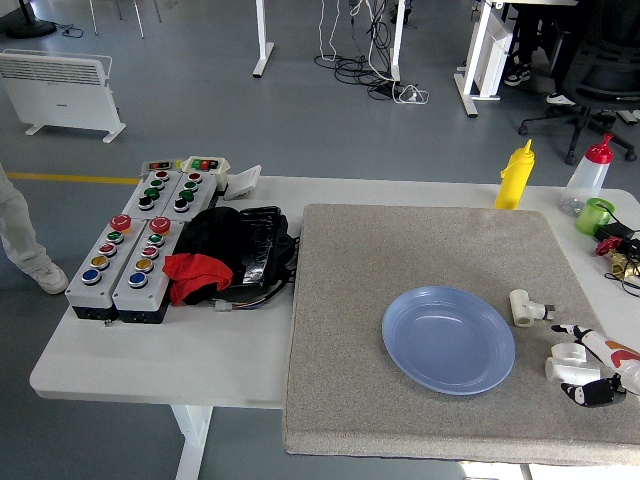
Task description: Pick pipe place plate twice
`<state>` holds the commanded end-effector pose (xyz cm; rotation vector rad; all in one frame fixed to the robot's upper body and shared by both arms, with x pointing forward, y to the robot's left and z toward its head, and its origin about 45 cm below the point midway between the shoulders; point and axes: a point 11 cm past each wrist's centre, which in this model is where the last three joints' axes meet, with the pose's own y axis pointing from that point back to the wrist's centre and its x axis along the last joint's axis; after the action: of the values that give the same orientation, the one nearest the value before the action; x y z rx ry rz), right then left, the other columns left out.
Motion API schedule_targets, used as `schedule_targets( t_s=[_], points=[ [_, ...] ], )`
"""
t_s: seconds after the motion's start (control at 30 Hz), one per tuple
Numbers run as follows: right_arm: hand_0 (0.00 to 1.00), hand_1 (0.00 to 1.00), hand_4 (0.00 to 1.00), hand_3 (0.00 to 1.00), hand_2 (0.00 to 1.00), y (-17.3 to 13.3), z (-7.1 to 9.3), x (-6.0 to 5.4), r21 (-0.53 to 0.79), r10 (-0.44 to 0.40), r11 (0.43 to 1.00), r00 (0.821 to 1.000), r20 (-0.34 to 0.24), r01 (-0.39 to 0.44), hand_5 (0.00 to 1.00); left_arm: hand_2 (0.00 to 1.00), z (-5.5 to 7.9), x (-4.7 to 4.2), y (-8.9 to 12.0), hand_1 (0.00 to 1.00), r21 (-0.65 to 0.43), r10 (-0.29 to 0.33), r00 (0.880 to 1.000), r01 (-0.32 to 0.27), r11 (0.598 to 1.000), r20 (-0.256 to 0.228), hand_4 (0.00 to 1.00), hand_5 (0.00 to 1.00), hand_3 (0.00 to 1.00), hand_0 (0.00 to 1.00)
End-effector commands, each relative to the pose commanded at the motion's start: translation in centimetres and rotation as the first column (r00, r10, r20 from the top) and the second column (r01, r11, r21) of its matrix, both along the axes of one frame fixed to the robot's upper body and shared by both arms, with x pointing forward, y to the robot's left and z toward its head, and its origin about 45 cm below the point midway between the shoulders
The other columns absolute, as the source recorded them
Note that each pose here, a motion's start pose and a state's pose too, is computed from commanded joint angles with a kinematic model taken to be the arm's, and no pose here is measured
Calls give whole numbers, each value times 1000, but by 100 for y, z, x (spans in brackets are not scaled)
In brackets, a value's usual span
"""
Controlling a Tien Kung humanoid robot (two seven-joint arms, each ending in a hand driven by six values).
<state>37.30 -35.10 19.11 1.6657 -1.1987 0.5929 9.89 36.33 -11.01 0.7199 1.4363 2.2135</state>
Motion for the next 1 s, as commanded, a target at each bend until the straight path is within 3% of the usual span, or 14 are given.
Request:
schedule_targets(
  t_s=[0.03, 0.07, 0.23, 0.27, 0.43, 0.47, 0.63, 0.67, 0.83, 0.87, 1.0],
  points=[
    [916, 881, 708, 888, 972, -3, -11, 2, -7, -2, 1000, 1000, -1, 2, 2, 667, 0, 1, 0, 641, 0, 0, 1000, 0, 1000, 0, 507, 998, 725, 629],
    [894, 846, 699, 833, 910, -5, -17, 4, -10, -3, 1000, 1000, 0, 3, 2, 664, 0, 2, 0, 640, 0, 0, 1000, 0, 1000, 0, 508, 998, 724, 629],
    [894, 846, 699, 833, 910, -12, -38, 18, -20, -9, 1000, 1000, 15, 9, 2, 664, 0, 3, -1, 640, -1, -1, 1000, 1, 1000, 0, 508, 998, 724, 629],
    [817, 760, 649, 719, 795, -16, -41, 21, -23, -11, 1000, 1000, 19, 11, 2, 664, 0, 4, -2, 639, -1, -1, 1000, 1, 1000, 0, 509, 998, 723, 629],
    [817, 760, 649, 719, 795, -21, -55, 27, -35, -11, 999, 999, 30, 13, 2, 664, 1, 8, -2, 639, -1, -1, 1000, 1, 1000, 1, 509, 998, 723, 629],
    [753, 690, 571, 655, 689, -24, -58, 29, -37, -13, 999, 999, 33, 14, 2, 663, 1, 10, -2, 639, -1, -1, 1000, 1, 1000, 1, 508, 998, 721, 629],
    [753, 690, 571, 655, 689, -30, -52, 30, -31, -14, 999, 999, 42, 15, 2, 663, 2, 14, -3, 639, -1, -2, 1000, 2, 1000, 1, 508, 998, 721, 629],
    [667, 644, 523, 621, 626, -30, -49, 30, -27, -14, 1000, 999, 45, 15, 2, 663, 2, 12, -3, 639, -1, -1, 1000, 1, 1000, 0, 508, 998, 722, 629],
    [667, 644, 523, 621, 626, -26, -17, 35, -10, -16, 1000, 997, 70, 17, 2, 663, 0, -3, -1, 639, -2, -1, 1000, 1, 1000, -5, 508, 998, 722, 629],
    [589, 620, 486, 591, 609, -20, -3, 36, -6, -15, 1000, 997, 79, 15, 2, 662, -1, -10, -1, 638, -2, 0, 1000, 0, 1000, -7, 508, 998, 723, 630],
    [589, 620, 486, 591, 609, 23, 50, 43, 11, -5, 1000, 994, 107, 4, 2, 662, -5, -34, 4, 638, -1, 0, 1000, 0, 1000, -13, 508, 998, 723, 630]
  ],
)
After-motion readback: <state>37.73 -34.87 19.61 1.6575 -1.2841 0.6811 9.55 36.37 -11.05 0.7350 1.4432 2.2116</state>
